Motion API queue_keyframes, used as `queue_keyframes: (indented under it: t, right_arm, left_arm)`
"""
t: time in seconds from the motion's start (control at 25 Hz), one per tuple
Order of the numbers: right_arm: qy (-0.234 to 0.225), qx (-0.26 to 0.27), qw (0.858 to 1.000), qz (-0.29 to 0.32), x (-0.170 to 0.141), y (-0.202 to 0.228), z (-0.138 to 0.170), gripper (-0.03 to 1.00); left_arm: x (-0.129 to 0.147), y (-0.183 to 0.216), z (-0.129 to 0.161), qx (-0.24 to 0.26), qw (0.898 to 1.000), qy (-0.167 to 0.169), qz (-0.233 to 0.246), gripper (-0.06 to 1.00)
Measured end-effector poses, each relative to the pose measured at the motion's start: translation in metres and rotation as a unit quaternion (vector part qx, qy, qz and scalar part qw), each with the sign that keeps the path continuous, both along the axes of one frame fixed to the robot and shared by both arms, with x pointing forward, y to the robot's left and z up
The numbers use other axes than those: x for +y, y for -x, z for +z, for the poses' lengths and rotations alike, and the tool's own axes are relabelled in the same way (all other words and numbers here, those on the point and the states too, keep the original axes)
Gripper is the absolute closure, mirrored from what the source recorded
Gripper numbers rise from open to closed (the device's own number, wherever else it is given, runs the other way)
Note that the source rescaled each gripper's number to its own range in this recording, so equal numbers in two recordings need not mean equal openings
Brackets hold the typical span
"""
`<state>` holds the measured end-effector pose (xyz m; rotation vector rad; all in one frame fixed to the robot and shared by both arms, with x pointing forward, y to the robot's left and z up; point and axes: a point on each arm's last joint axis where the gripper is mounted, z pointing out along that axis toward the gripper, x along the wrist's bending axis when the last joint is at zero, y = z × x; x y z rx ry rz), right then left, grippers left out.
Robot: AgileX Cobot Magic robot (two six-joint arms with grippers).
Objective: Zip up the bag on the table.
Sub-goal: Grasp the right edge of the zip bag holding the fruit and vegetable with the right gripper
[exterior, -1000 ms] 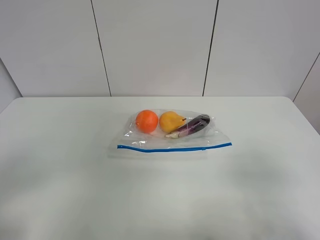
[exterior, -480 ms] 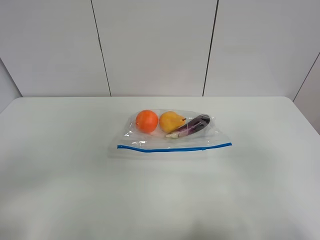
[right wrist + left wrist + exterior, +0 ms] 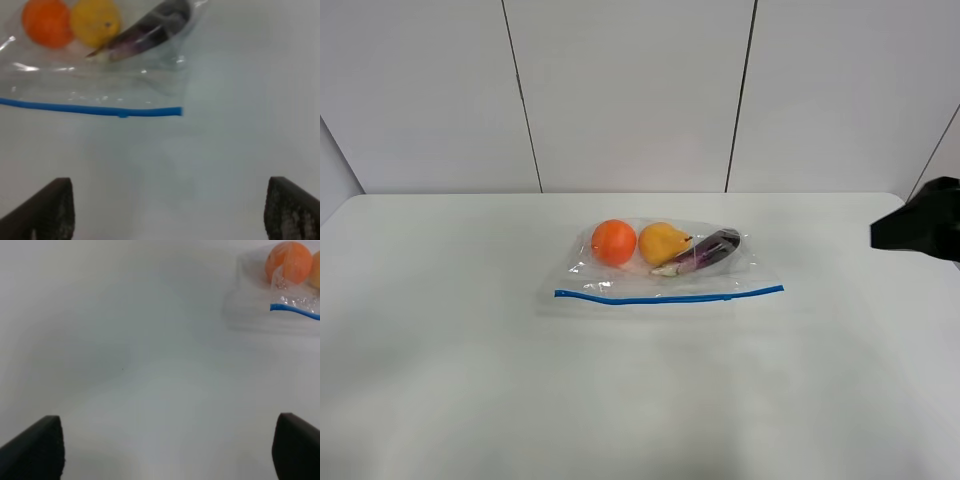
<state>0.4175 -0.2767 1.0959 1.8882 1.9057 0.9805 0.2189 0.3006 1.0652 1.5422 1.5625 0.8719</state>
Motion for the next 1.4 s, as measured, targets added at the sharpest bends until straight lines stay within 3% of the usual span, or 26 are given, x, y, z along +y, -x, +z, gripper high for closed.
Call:
queue_keyframes:
  t: [0.44, 0.76, 0.96, 1.2, 1.4]
  right_arm:
    - [-0.134, 0.134, 0.979, 0.079, 0.021, -0.108, -0.061, 0.10]
    - [-0.216, 0.183, 0.956, 0.077, -0.017, -0.149, -0.076, 0.10]
    - [-0.228, 0.186, 0.953, 0.075, -0.041, -0.144, -0.077, 0.10]
    - [-0.228, 0.182, 0.952, 0.090, -0.042, -0.143, -0.079, 0.10]
    - [-0.242, 0.227, 0.939, 0.090, -0.041, -0.139, -0.112, 0.10]
  left_arm:
    - [0.000, 0.000, 0.000, 0.000, 1.000, 0.000, 0.000, -0.04]
    - [0.000, 0.000, 0.000, 0.000, 1.000, 0.000, 0.000, -0.04]
    - [0.000, 0.000, 0.000, 0.000, 1.000, 0.000, 0.000, -0.04]
    - [0.000, 0.000, 0.000, 0.000, 1.000, 0.000, 0.000, -0.04]
    - [0.000, 0.000, 0.000, 0.000, 1.000, 0.000, 0.000, -0.04]
